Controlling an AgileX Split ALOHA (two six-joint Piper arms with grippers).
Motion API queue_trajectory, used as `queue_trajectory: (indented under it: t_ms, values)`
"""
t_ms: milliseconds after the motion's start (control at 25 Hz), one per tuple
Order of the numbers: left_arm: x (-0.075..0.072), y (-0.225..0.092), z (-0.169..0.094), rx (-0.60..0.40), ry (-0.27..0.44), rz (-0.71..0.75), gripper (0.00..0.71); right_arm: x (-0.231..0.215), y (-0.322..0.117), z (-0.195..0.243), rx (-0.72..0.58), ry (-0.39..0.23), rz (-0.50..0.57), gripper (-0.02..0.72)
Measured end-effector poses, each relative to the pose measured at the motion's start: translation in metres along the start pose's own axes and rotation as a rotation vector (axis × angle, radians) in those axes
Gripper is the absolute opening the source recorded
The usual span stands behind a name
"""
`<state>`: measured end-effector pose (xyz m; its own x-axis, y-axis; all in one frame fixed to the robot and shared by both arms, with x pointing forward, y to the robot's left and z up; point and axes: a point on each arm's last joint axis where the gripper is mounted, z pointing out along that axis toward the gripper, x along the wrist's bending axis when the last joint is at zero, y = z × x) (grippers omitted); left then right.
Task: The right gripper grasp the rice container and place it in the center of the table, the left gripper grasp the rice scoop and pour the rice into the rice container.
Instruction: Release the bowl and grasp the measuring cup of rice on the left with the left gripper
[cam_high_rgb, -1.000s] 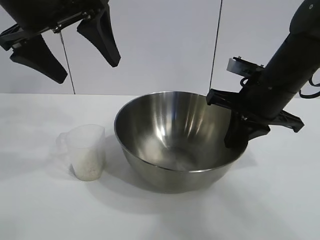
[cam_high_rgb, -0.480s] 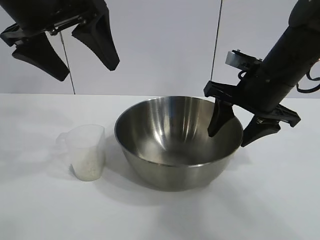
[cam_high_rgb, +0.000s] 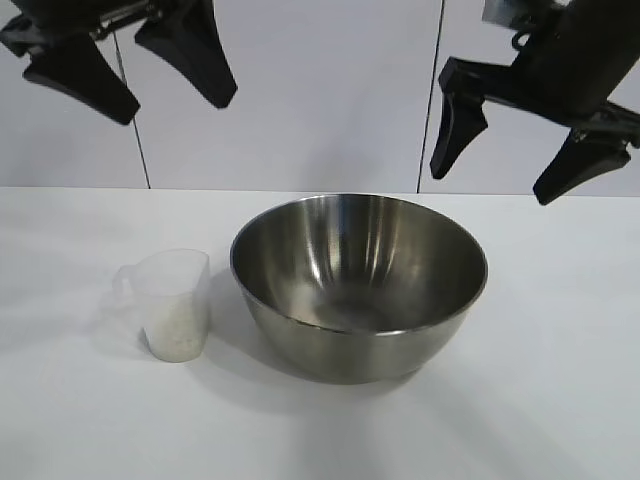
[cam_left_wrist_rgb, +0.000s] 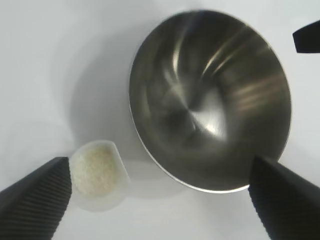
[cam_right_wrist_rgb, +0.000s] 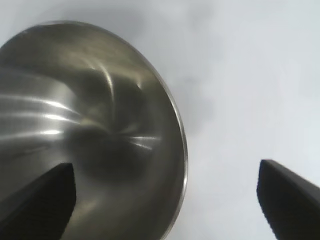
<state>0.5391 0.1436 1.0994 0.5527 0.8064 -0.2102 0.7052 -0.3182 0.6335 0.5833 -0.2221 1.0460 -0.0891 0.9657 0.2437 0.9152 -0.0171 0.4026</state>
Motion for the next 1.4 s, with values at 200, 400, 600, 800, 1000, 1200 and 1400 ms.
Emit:
queue_trajectory:
  t_ms: [200,400,600,800,1000,1200,1400]
  values:
    - [-0.007,0.005,-0.029,-0.108,0.016,0.124,0.694,-0.016,0.003,-0.022,-0.042,0.018,0.061,0.683]
    - [-0.009,-0.015,-0.038,-0.226,0.045,0.189,0.694,-0.022,0.001,-0.025,-0.013,0.022,0.072,0.683]
    - [0.001,-0.054,-0.04,-0.447,0.161,0.15,0.694,-0.022,0.0,-0.025,-0.003,0.028,0.07,0.683]
    - [0.016,-0.082,-0.037,-0.525,0.332,0.153,0.694,-0.022,0.0,-0.025,-0.005,0.031,0.068,0.683]
    - [0.022,-0.081,-0.041,-0.583,0.403,0.127,0.694,-0.022,0.0,-0.025,-0.006,0.031,0.069,0.683]
    - [0.034,-0.096,-0.039,-0.665,0.56,0.188,0.694,-0.022,0.0,-0.025,-0.006,0.034,0.071,0.683]
    - [0.037,-0.131,-0.033,-0.866,0.575,0.182,0.694,-0.021,0.001,-0.025,-0.006,0.043,0.078,0.683]
